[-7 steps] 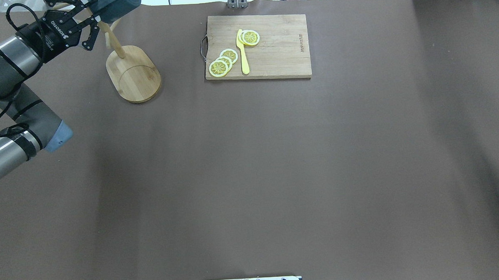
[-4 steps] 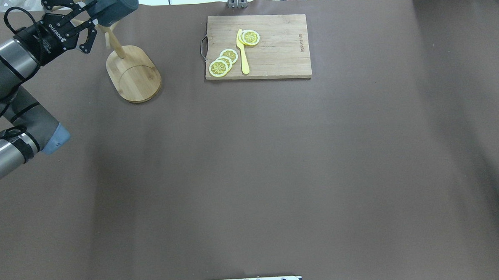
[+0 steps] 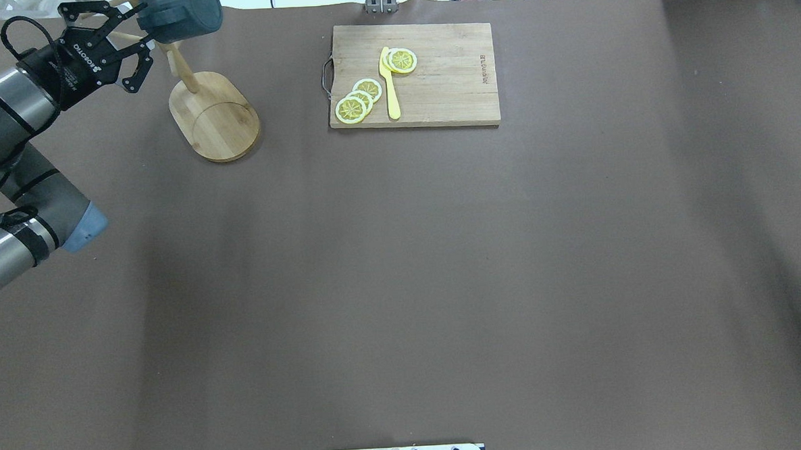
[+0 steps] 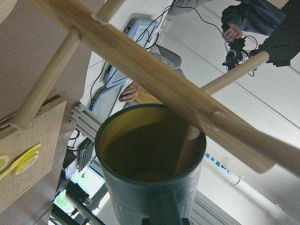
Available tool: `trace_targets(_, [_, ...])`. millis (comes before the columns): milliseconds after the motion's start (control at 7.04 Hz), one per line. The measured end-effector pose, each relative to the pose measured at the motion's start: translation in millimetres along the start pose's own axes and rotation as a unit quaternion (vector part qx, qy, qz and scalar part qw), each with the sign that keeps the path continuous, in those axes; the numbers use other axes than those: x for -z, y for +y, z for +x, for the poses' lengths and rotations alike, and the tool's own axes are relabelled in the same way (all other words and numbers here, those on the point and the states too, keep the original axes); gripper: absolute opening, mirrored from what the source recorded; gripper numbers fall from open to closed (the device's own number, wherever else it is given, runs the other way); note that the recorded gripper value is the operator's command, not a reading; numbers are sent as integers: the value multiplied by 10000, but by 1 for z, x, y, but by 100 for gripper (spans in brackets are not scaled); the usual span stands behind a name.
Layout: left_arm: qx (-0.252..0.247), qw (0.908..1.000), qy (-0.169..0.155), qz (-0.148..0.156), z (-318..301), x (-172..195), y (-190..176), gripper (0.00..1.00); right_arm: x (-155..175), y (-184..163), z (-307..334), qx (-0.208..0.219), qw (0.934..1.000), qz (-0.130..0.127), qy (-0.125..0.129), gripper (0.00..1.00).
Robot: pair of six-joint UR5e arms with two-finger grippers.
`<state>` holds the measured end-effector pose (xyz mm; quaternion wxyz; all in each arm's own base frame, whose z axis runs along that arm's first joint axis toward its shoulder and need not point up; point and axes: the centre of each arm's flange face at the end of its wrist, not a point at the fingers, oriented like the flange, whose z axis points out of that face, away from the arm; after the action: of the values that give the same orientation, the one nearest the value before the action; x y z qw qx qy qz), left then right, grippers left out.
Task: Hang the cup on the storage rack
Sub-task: 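Open the left gripper and withdraw it from the stand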
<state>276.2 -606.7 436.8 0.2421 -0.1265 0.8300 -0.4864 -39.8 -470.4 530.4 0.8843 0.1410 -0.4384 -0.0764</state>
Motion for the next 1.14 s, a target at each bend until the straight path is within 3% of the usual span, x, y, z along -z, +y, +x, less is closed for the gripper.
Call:
trace_targets(142, [-3,10000,-3,8,0,0,-1,83,1,0,-1,3,10000,13,-2,100])
trace_targets(426, [-19,10000,-19,-16,1,10,0,86,2,0,-2,1,10000,16,-4,100])
trace_targets(710, [-360,9991,-160,-145,0,48,4,87,2,0,-2,-8,10000,11,-4,100])
trace_targets(995, [-1170,9926,-193,-258,1,82,8,94,2,0,-2,-11,10000,9,-5,100])
trace_targets(1137, [-1999,9792,-163,-290,2,97,8,94,2,0,-2,-11,10000,8,-8,100])
